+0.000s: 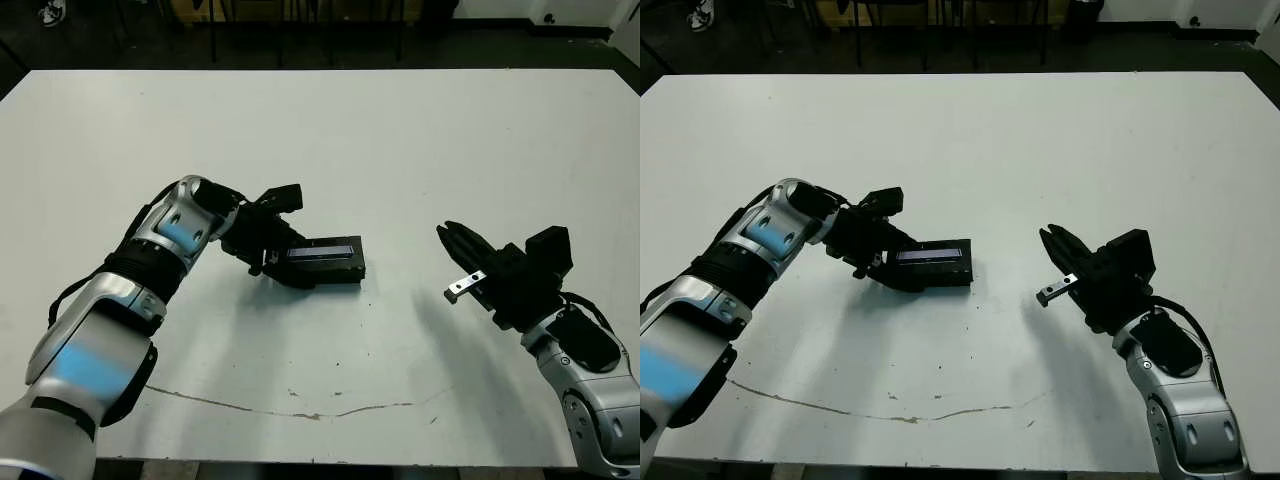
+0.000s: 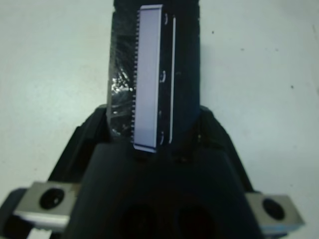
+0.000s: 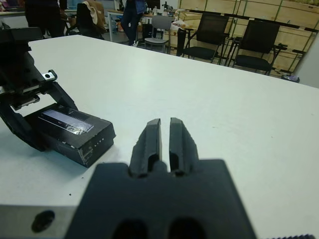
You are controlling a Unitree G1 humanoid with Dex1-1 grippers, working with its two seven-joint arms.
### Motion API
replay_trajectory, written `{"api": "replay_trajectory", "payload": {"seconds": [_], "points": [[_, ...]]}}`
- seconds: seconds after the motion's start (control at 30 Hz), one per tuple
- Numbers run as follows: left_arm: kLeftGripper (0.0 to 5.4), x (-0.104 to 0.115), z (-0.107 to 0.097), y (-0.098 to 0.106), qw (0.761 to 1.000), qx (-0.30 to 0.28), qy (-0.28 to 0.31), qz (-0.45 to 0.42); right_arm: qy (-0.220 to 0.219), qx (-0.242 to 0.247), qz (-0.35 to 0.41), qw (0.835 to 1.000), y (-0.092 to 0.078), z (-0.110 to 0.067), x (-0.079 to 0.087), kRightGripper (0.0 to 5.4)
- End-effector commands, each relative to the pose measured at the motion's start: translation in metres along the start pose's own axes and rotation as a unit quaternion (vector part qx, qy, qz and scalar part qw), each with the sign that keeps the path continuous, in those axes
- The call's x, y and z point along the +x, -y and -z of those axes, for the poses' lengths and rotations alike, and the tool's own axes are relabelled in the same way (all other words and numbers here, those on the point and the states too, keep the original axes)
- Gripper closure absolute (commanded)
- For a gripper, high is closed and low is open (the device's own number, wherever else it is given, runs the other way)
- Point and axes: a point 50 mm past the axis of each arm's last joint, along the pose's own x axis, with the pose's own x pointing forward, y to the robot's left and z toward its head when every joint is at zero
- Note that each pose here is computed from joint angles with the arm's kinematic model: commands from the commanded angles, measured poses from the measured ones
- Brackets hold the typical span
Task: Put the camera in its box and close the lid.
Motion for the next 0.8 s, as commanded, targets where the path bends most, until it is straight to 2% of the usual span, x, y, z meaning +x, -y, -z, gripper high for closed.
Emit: {"api": "replay_trajectory", "payload": {"seconds": [0.03,0.17,0.37,0.5,0.7,0.8], "points": [[2.59,0.031,-0.001,0.011,0.998,0.004,-0.016,0.055,-0.013,-0.001,-0.001,1.000,0.000,0.004,-0.002,5.40],[2.59,0.038,-0.008,0.012,0.998,0.003,-0.031,0.060,-0.013,0.004,0.000,1.000,-0.001,0.005,-0.002,5.40],[2.59,0.041,-0.007,0.016,0.997,0.030,-0.036,0.066,-0.009,0.004,0.000,1.000,-0.002,0.005,-0.002,5.40],[2.59,0.036,0.001,0.018,0.997,0.018,-0.032,0.073,-0.012,0.001,0.000,1.000,0.000,0.005,-0.003,5.40],[2.59,0.029,0.021,0.016,0.996,-0.036,-0.030,0.076,-0.008,0.003,-0.004,1.000,-0.001,0.005,-0.002,5.40],[2.59,0.026,0.030,0.015,0.996,-0.052,-0.042,0.054,-0.010,0.000,-0.005,1.000,-0.002,0.003,-0.001,5.40]]}}
